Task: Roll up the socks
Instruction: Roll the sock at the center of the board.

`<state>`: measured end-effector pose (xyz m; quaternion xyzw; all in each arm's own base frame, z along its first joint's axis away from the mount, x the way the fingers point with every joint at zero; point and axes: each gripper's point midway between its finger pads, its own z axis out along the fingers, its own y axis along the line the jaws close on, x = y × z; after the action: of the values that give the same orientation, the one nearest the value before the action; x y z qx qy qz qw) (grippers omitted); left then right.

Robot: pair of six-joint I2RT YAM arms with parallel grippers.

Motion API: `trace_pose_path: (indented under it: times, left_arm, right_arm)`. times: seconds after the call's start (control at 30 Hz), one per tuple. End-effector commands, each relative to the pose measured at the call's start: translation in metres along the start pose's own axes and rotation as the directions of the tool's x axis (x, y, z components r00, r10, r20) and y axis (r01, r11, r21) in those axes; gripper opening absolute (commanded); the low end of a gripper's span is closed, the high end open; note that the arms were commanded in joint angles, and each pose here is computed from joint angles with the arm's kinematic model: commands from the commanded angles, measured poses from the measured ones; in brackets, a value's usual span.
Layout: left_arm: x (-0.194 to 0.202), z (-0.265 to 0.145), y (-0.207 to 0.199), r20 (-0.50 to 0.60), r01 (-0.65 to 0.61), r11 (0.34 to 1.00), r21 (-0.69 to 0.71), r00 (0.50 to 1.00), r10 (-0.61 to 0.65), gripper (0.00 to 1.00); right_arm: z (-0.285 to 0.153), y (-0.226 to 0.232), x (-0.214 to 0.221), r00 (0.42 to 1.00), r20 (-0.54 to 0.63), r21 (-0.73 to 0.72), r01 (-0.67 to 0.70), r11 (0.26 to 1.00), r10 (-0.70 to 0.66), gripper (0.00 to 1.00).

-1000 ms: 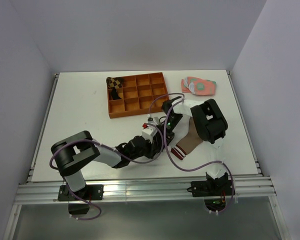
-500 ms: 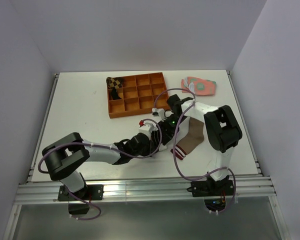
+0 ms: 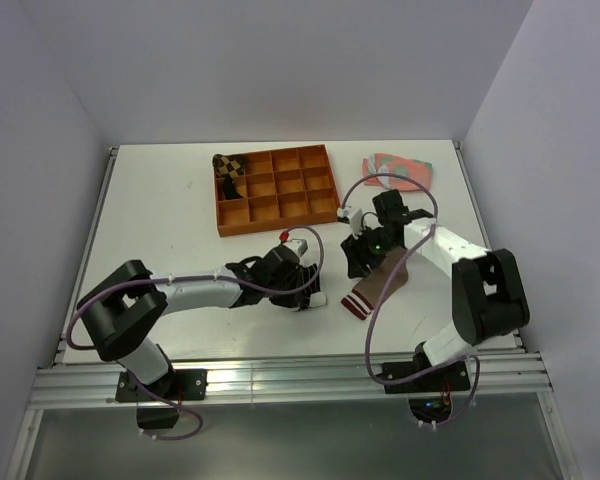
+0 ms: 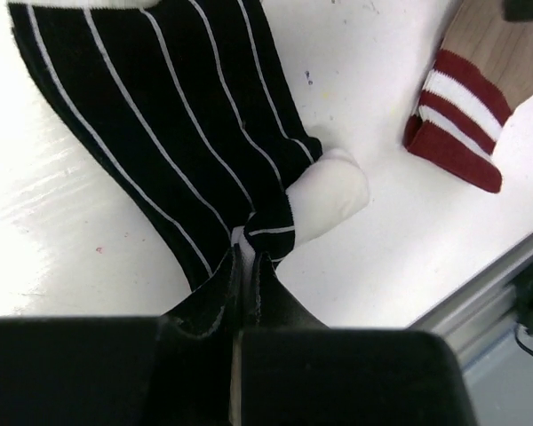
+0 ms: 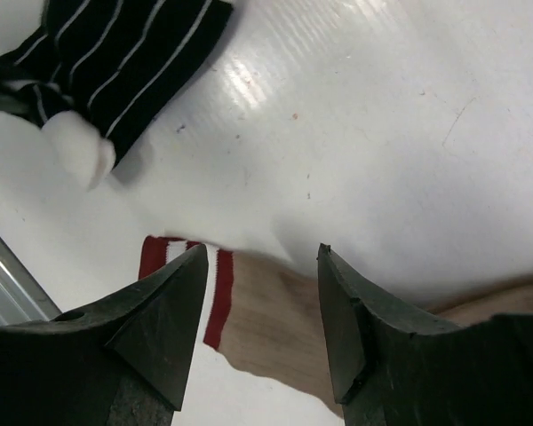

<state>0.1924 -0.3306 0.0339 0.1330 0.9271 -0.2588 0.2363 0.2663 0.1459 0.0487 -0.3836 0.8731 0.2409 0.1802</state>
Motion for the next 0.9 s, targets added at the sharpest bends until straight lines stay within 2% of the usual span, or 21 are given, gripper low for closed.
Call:
trace_pose_path:
  times: [0.0,0.23,0.4,0.43,0.63,0.83,0.87]
  left_arm:
    - [0.012,-0.005,-0.002,-0.170,0.025,0.999,0.041,0.985,-0.018,0.00]
    - [0.018,0.003,0.003,-0.319,0.149,0.986,0.076,0.940,-0.117,0.00]
    - [0.018,0.012,0.003,-0.372,0.234,0.966,0.109,0.911,-0.179,0.00]
    - [0.019,0.013,0.003,-0.382,0.245,0.962,0.117,0.906,-0.184,0.00]
    - [0.023,0.023,0.008,-0.419,0.301,0.948,0.102,0.877,-0.233,0.00]
    - [0.017,0.023,0.010,-0.416,0.321,0.943,0.087,0.872,-0.258,0.00]
    - [0.016,0.023,0.011,-0.414,0.326,0.941,0.087,0.872,-0.263,0.00]
  right_arm:
    - [-0.011,-0.002,-0.017,0.983,0.106,0.056,0.145,0.988,-0.151,0.60]
    - [-0.008,0.025,-0.011,0.921,0.141,0.103,0.351,0.931,-0.363,0.57]
    - [-0.001,0.063,-0.016,0.815,0.205,0.150,0.521,0.840,-0.542,0.58]
    - [0.000,0.078,-0.019,0.775,0.234,0.155,0.566,0.810,-0.587,0.59]
    - [0.010,0.111,-0.024,0.701,0.253,0.135,0.657,0.742,-0.667,0.59]
    - [0.032,0.119,-0.011,0.659,0.168,0.135,0.721,0.680,-0.733,0.57]
    - [0.034,0.125,-0.012,0.638,0.170,0.136,0.739,0.659,-0.751,0.57]
